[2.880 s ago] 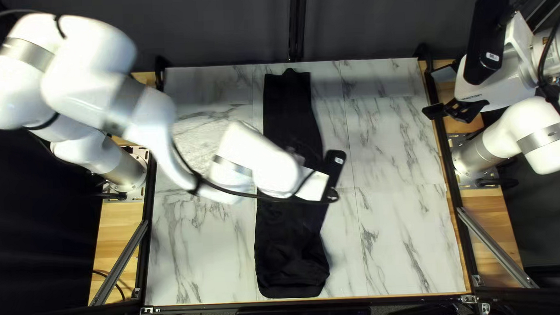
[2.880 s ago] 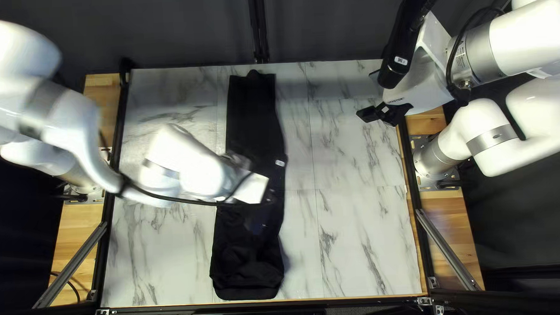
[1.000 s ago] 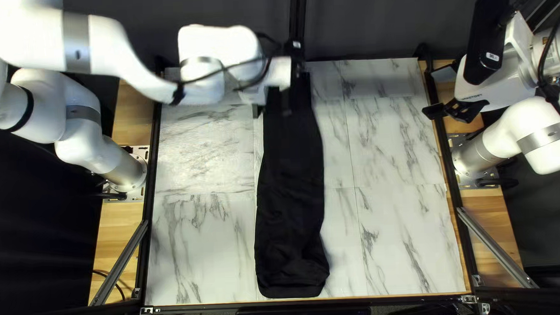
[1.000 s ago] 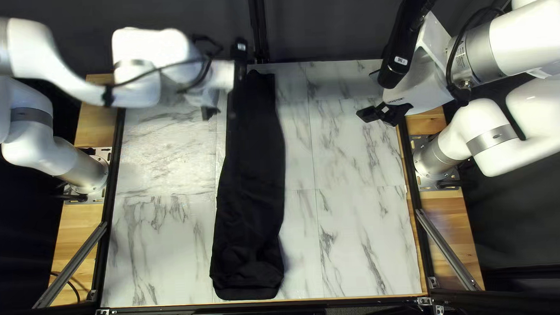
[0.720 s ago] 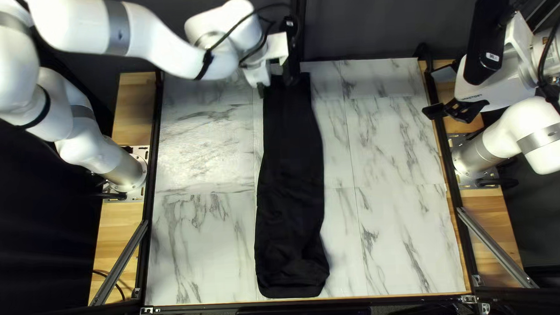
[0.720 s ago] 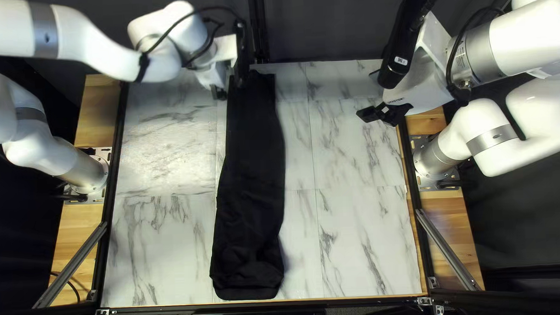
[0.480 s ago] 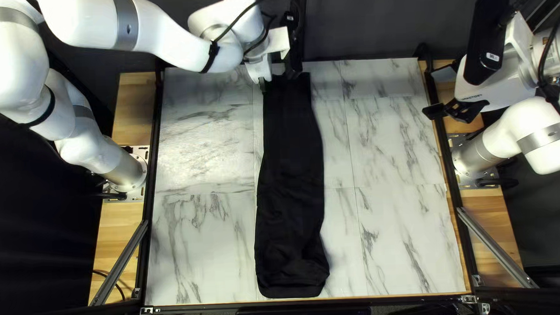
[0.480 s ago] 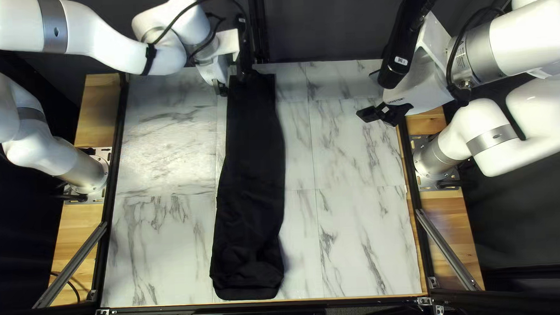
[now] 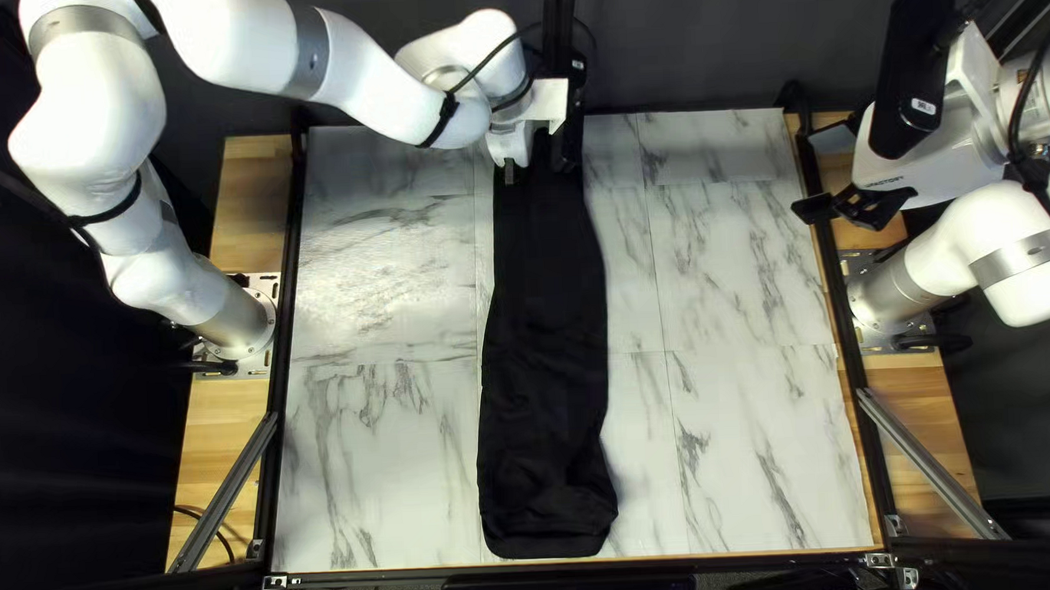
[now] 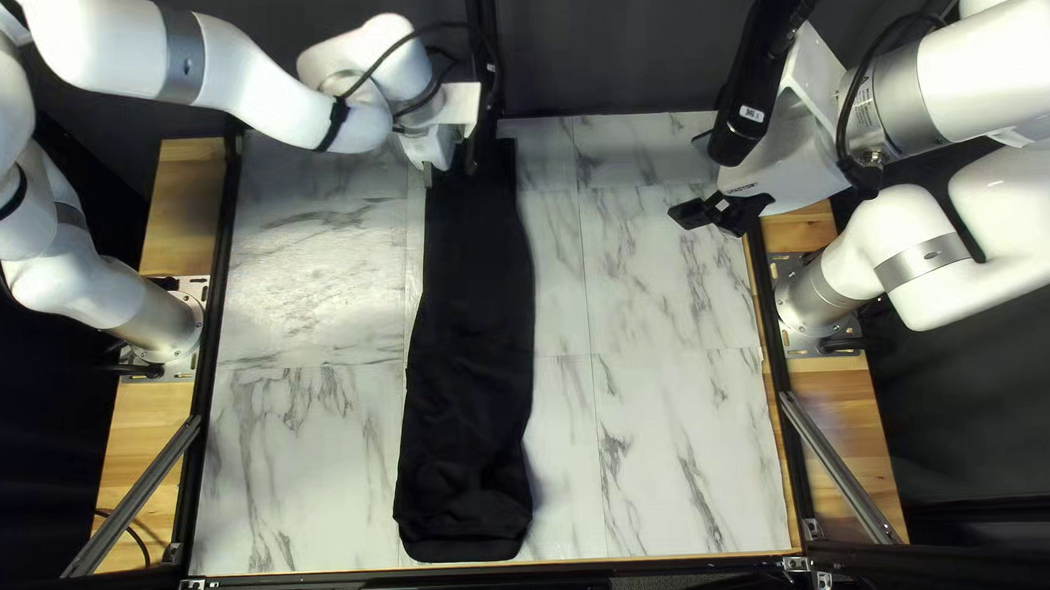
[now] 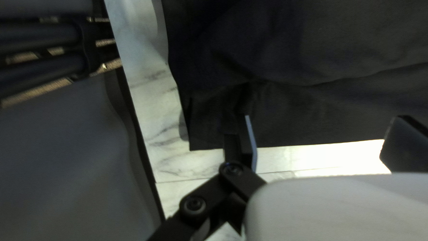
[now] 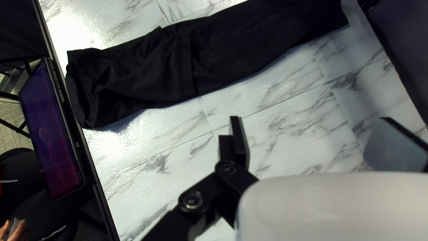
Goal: Fold t-shirt
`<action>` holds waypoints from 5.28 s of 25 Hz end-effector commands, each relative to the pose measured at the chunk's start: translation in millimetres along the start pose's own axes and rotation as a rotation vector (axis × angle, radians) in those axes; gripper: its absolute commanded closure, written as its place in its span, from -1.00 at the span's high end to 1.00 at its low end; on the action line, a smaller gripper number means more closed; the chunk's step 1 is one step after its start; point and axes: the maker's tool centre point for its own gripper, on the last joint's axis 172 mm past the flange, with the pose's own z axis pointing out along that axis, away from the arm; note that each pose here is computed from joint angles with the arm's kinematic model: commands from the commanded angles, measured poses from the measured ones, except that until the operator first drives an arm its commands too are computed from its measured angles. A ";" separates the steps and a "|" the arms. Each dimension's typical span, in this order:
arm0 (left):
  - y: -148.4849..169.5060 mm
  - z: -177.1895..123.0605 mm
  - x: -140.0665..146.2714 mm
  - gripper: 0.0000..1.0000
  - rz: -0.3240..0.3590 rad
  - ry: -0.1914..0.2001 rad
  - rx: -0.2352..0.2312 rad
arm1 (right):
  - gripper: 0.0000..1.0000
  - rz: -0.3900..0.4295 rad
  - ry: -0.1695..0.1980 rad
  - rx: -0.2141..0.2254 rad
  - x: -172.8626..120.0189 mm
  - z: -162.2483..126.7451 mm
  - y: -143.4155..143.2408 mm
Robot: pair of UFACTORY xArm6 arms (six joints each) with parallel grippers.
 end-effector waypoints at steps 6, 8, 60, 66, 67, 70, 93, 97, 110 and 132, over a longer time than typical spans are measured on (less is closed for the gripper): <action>-17.7 26.9 9.1 1.00 -0.105 0.028 -0.013 | 1.00 0.000 0.000 0.000 0.0 0.0 0.0; -21.9 30.6 9.8 1.00 -0.119 0.033 -0.017 | 1.00 0.000 0.000 0.000 0.0 0.0 0.0; 11.8 23.0 26.9 -1.00 -0.077 0.016 -0.069 | 1.00 0.000 0.000 0.000 0.0 0.0 0.0; 48.5 -3.1 21.9 -1.00 -0.066 0.029 -0.018 | 1.00 0.000 0.000 0.000 0.0 0.0 0.0; 54.0 -6.4 21.3 -1.00 -0.064 0.031 -0.009 | 1.00 0.000 0.000 0.000 0.0 0.0 0.0; 74.8 -19.1 22.6 -1.00 -0.058 0.034 0.019 | 1.00 0.000 0.000 0.000 0.0 0.0 0.0; 219.6 -105.5 59.5 -1.00 0.069 -0.001 0.182 | 1.00 0.000 0.000 0.000 0.0 0.0 0.0; 233.3 -108.7 64.3 -1.00 0.100 -0.010 0.189 | 1.00 0.000 0.000 0.000 0.0 0.0 0.0; 295.9 -70.4 66.5 -1.00 0.107 -0.068 0.223 | 1.00 0.000 0.000 0.000 0.0 0.0 0.0; 272.4 -74.1 29.9 1.00 0.153 -0.061 0.140 | 1.00 0.000 0.000 0.000 0.0 0.0 0.0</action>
